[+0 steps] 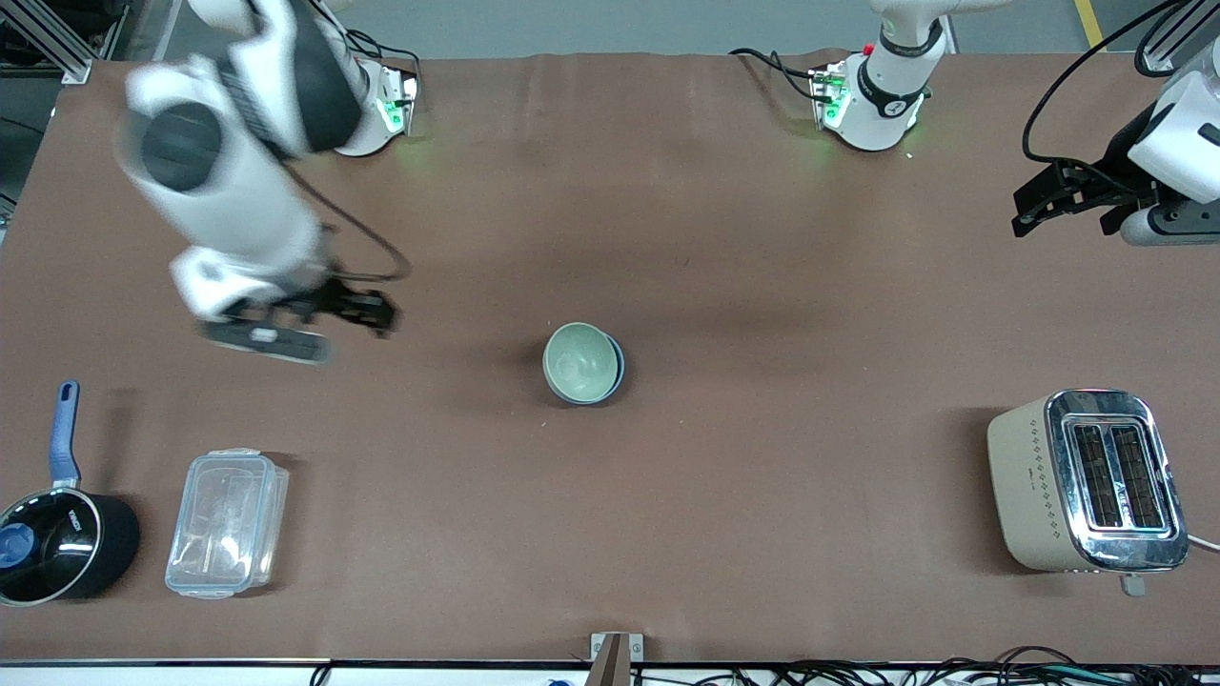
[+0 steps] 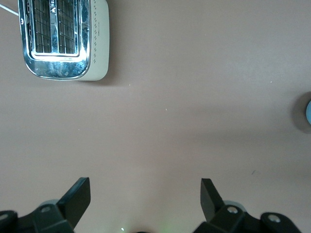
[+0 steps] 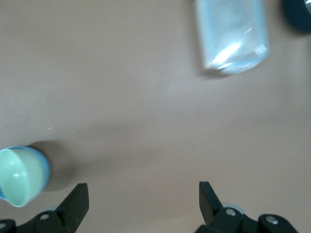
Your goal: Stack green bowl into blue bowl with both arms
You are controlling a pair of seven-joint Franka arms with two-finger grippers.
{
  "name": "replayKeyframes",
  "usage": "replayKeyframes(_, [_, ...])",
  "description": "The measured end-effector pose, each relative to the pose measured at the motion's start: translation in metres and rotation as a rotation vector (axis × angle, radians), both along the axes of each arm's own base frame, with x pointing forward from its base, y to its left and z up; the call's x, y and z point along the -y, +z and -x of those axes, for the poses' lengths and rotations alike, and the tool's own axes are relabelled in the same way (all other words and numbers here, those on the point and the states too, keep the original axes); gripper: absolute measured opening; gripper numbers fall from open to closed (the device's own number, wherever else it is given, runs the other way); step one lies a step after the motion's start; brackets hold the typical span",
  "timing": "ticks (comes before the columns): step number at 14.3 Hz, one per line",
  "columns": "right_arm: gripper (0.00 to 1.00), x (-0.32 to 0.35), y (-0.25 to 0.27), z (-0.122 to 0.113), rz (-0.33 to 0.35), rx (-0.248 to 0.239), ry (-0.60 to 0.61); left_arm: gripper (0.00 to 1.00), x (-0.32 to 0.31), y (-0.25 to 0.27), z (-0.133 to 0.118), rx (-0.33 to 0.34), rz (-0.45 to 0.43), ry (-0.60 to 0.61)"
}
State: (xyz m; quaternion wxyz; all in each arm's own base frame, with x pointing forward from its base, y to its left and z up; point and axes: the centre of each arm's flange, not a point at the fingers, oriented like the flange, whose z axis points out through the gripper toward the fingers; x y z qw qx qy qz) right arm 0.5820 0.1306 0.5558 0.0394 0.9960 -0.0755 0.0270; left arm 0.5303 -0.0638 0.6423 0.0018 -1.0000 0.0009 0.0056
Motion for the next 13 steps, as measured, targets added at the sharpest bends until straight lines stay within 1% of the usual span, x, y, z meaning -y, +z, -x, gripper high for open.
replayKeyframes(1, [1.00,0.046,0.024,0.001,0.007,0.015,0.018,1.00,0.002,0.000,0.000,0.002,0.000,-0.004])
replayKeyframes(2, [1.00,0.082,0.043,0.004,0.014,0.014,0.026,1.00,0.004,0.000,0.000,0.005,0.000,-0.009])
replayKeyframes(4, [1.00,0.123,0.075,0.014,0.006,-0.023,0.024,1.00,0.008,-0.001,-0.001,0.007,0.001,-0.016])
replayKeyframes(6, [1.00,0.132,0.093,0.025,-0.010,-0.067,0.026,1.00,0.007,-0.002,-0.002,0.004,0.001,-0.014])
replayKeyframes(7, [1.00,0.131,0.095,0.027,-0.021,-0.078,0.028,1.00,0.007,-0.002,-0.002,0.004,0.001,-0.013])
replayKeyframes(10, [1.00,0.132,0.093,0.027,-0.063,-0.078,0.028,1.00,0.006,-0.004,-0.003,0.001,0.001,-0.011])
replayKeyframes(13, [1.00,0.146,0.092,0.026,-0.068,-0.076,0.047,1.00,0.004,-0.005,-0.004,0.000,0.002,-0.009])
